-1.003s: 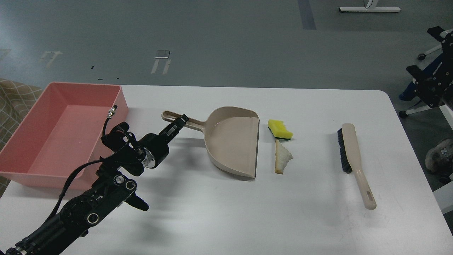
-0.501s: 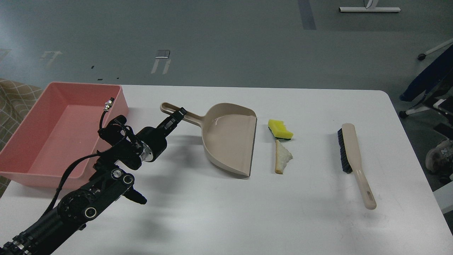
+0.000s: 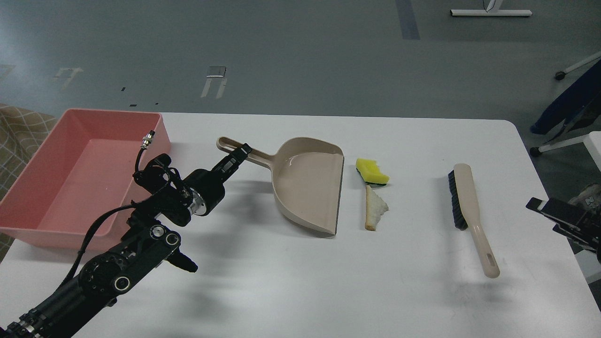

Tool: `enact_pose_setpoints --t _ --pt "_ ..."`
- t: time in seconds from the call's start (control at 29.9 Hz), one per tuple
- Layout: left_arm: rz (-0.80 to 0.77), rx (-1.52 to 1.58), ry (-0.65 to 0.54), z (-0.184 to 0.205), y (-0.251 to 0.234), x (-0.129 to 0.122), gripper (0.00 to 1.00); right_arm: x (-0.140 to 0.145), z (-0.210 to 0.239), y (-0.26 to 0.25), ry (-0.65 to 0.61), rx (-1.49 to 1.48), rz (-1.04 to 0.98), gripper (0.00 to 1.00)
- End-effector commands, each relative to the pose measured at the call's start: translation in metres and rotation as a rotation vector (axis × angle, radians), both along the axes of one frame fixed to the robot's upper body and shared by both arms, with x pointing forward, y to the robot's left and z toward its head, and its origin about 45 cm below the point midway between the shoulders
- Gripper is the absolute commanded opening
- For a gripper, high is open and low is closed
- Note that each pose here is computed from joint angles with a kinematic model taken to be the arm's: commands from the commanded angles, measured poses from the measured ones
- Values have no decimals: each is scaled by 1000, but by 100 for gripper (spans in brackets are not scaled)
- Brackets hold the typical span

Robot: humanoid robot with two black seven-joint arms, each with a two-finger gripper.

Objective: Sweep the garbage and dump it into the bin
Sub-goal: 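Reach the right gripper to the brush handle and grasp it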

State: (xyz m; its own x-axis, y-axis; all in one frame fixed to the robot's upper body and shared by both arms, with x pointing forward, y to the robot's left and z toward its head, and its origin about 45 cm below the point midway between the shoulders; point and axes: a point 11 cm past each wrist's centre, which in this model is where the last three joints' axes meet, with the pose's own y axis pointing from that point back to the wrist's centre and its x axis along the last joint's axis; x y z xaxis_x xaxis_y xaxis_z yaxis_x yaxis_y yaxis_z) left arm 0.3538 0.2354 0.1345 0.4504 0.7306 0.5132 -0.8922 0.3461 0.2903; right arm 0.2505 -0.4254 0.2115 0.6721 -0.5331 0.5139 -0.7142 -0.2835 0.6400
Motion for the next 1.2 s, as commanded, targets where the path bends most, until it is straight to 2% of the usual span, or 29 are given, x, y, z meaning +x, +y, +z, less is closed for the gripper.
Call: enact_pose_setpoints --t 0.0,0.2,0.43,0.67,1.17 --pt "-3 -7 1 0 -3 -2 0 -1 -10 12 49 4 9 82" --pt "-5 -13 6 -3 -5 -4 0 -6 -16 23 141 5 46 84" --pt "-7 -16 1 -1 -6 -3 0 -4 -14 24 172 -48 92 85" --pt "-13 -30 0 -2 -10 -5 0 12 -7 37 155 -85 147 86" --pt "-17 -31 -9 0 -11 -4 0 16 -35 77 181 -85 241 85"
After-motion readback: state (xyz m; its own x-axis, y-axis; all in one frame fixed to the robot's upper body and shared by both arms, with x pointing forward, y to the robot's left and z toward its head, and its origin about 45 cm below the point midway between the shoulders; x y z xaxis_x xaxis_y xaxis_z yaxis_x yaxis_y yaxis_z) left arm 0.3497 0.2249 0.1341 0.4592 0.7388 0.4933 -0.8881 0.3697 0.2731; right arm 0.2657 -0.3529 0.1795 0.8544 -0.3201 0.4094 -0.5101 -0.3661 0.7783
